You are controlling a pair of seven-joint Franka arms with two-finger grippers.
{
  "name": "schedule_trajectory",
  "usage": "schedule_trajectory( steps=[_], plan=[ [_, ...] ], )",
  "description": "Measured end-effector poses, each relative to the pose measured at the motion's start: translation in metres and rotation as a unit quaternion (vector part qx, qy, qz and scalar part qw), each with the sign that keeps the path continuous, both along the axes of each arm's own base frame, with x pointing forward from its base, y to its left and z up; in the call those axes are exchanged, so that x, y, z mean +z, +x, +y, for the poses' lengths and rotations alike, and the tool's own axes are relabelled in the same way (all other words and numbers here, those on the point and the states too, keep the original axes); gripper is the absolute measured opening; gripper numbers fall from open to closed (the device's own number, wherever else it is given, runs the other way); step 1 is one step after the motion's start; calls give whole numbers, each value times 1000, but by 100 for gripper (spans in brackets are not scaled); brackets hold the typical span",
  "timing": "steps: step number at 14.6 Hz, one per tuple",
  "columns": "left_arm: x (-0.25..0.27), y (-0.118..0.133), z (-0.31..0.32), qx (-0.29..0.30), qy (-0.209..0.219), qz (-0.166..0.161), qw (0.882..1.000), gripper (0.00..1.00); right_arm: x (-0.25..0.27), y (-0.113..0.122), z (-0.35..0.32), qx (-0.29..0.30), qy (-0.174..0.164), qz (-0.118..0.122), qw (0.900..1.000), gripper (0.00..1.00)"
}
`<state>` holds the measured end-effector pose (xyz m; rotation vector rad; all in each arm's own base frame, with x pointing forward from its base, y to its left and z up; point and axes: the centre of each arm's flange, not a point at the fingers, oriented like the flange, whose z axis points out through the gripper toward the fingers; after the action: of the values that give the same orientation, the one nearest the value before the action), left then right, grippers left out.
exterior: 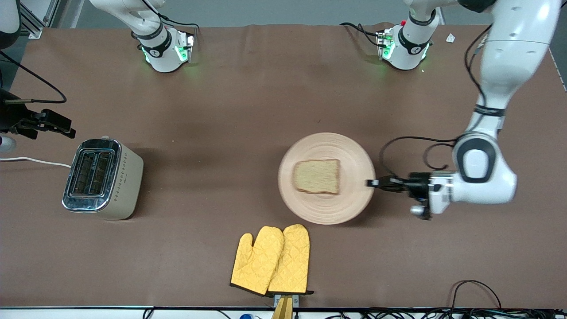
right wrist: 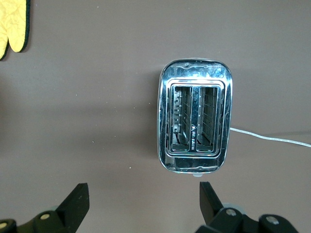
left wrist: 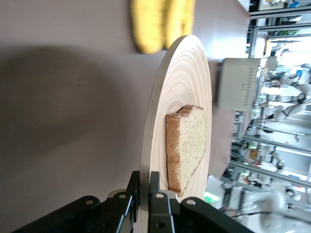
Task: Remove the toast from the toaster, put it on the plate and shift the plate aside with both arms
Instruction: 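Slide the plate with the left gripper away from the toaster, then open the left gripper and pull it back from the plate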
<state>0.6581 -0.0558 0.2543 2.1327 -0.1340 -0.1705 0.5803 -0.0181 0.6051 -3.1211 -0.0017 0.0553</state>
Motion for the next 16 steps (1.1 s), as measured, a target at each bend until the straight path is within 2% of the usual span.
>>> schedule_trajectory(
  steps=[4, 8, 12, 16],
  plan=[
    [-48, -21, 144, 8, -27, -45, 999, 11, 0, 0, -1, -1, 1, 0, 1000, 100],
    [-89, -47, 234, 14, -49, -53, 997, 11, 0, 0, 2, 2, 1, 1, 1000, 100],
    [-118, -63, 276, 42, -64, -38, 996, 10, 0, 0, 4, 4, 1, 2, 1000, 100],
    [-139, -64, 278, 46, -73, -30, 996, 13, -1, 0, 5, 5, 2, 3, 1000, 100]
  ],
)
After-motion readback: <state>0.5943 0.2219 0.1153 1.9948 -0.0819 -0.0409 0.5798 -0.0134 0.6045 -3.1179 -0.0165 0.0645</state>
